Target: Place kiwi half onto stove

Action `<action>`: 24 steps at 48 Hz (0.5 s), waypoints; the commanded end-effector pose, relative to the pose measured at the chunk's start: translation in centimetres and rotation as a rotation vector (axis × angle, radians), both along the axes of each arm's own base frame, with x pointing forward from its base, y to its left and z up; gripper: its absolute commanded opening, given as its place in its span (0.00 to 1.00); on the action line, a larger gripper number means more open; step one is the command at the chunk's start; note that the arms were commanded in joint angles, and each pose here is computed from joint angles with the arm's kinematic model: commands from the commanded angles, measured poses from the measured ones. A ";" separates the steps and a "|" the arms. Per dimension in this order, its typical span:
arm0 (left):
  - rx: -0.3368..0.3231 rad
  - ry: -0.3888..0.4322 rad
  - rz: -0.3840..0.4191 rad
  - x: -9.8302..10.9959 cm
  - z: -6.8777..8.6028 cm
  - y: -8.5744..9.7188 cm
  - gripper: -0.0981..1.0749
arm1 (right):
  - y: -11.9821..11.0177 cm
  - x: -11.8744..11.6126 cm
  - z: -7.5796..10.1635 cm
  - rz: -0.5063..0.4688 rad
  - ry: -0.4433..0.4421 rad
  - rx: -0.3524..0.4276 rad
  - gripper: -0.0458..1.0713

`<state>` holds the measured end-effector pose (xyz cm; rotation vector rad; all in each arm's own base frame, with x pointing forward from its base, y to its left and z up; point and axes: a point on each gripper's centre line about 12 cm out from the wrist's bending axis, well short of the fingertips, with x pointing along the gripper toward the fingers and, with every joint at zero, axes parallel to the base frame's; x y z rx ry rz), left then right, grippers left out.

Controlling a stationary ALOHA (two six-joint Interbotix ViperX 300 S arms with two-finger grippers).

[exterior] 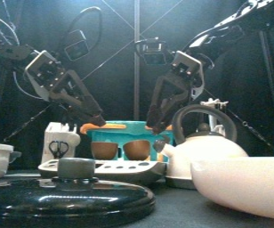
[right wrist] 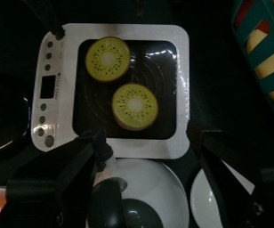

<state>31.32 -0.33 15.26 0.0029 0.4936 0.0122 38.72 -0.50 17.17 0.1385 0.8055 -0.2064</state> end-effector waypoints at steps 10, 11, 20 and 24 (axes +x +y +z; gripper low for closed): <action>-0.002 -0.024 -0.003 -0.5 0.2 -0.2 0.91 | 0.1 0.6 1.2 0.001 -0.036 0.004 0.95; -0.002 -0.020 -0.005 -0.5 0.1 -0.2 0.91 | 0.1 0.6 1.2 0.001 -0.037 0.004 0.95; -0.002 0.006 -0.014 -1.4 -0.7 -0.5 0.91 | 0.1 0.7 1.4 0.002 -0.042 0.003 0.95; -0.006 0.006 -0.016 -1.6 -0.7 -0.6 0.91 | 0.2 0.8 1.4 0.001 -0.043 0.004 0.95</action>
